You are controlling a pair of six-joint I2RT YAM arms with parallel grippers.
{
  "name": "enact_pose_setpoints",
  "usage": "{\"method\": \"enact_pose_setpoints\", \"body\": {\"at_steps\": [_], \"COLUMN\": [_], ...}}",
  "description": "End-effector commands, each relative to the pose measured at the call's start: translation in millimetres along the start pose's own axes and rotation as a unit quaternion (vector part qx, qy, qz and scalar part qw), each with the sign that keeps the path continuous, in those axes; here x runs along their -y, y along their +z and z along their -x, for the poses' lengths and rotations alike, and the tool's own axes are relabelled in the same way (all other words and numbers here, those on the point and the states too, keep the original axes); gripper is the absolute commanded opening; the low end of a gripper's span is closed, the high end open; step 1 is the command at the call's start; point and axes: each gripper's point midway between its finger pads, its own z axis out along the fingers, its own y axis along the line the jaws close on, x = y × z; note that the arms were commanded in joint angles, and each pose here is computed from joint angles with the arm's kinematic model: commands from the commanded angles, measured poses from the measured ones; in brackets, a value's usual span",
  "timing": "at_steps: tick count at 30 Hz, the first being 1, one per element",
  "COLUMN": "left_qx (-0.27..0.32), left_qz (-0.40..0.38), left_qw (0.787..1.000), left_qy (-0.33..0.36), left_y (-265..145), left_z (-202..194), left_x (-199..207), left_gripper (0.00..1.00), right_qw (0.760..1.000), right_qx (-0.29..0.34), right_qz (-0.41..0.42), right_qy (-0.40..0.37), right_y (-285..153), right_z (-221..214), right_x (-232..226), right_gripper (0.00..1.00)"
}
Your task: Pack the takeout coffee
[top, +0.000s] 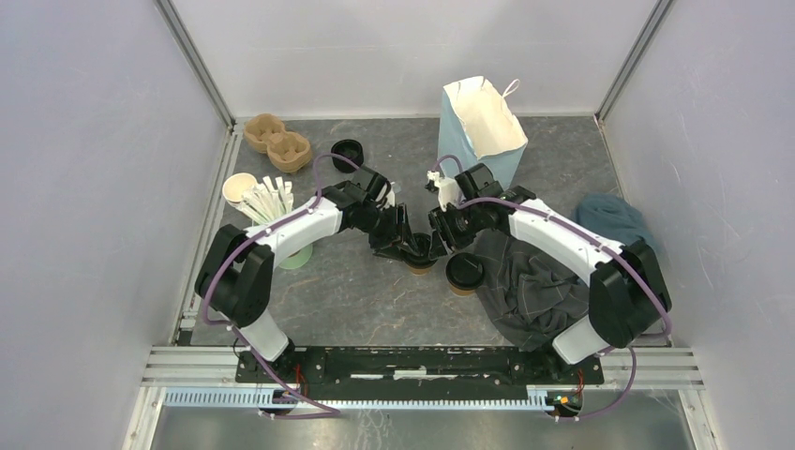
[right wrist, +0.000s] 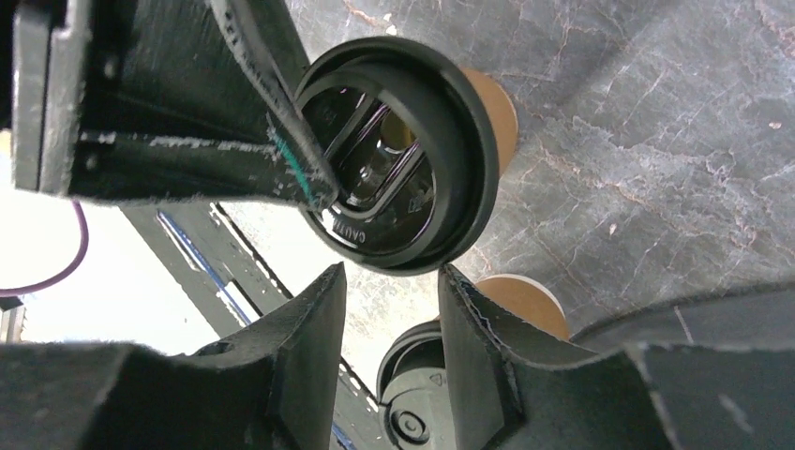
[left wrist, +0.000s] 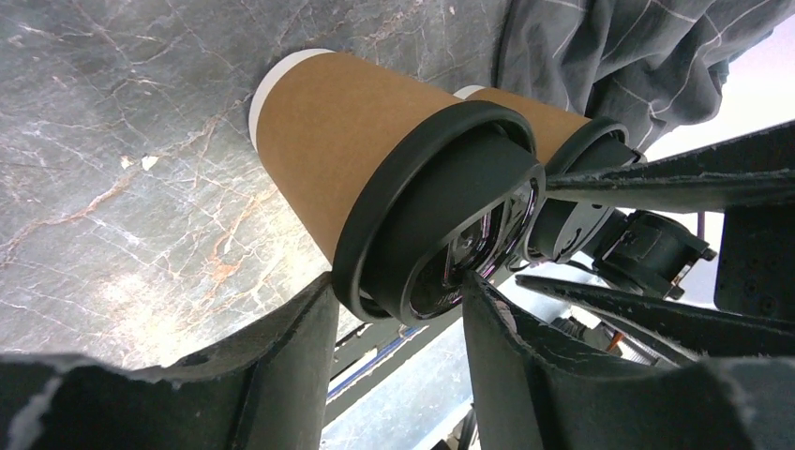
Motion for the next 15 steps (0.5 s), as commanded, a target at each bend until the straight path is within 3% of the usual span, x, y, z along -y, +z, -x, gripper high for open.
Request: {"method": "enact_pose_setpoints", "body": {"at_steps": [1,3,7,9,12,15], "left_qx": [0.006,0.014,0.057,0.076,0.082,0.065], "left_qz": [-0.017,-0.02,-0.017,-0.024,-0.025,-0.018], "left_qw": [1.0,1.0,0.998,0.997,0.996,0.997], "left_qy": [0.0,0.007,-0.001,-0.013,-0.024,-0.035], "left_y": [-8.3,-13.3,-34.8,-44.2,-46.9,-38.6], "left_z": [-2.7,-1.2,12.6,19.0,21.1,16.9], "left_x": [10.1,12.7,10.2,7.2,1.5,-6.0], "left_gripper": [0.58,0.61,0.77,0.78,0.74,0.61], "right_qw": [0.999,0.999,0.999,0.998,0.999,0.999], "right_qx": [0.031,0.032,0.046,0.054,0.051,0.052], "right_qz": [0.003,0.002,-0.009,-0.004,0.008,0.01], "right_qy": [-0.019,-0.019,-0.014,-0.008,-0.002,-0.001], "right_y": [5.5,5.5,-2.3,-3.4,-0.4,1.6], "right_z": [22.4,25.9,29.4,28.4,26.4,31.0], "right_x": [0.7,0.4,0.4,-1.3,-3.5,-4.0], "right_gripper": [0.46,0.45,0.47,0.5,0.51,0.5]}}
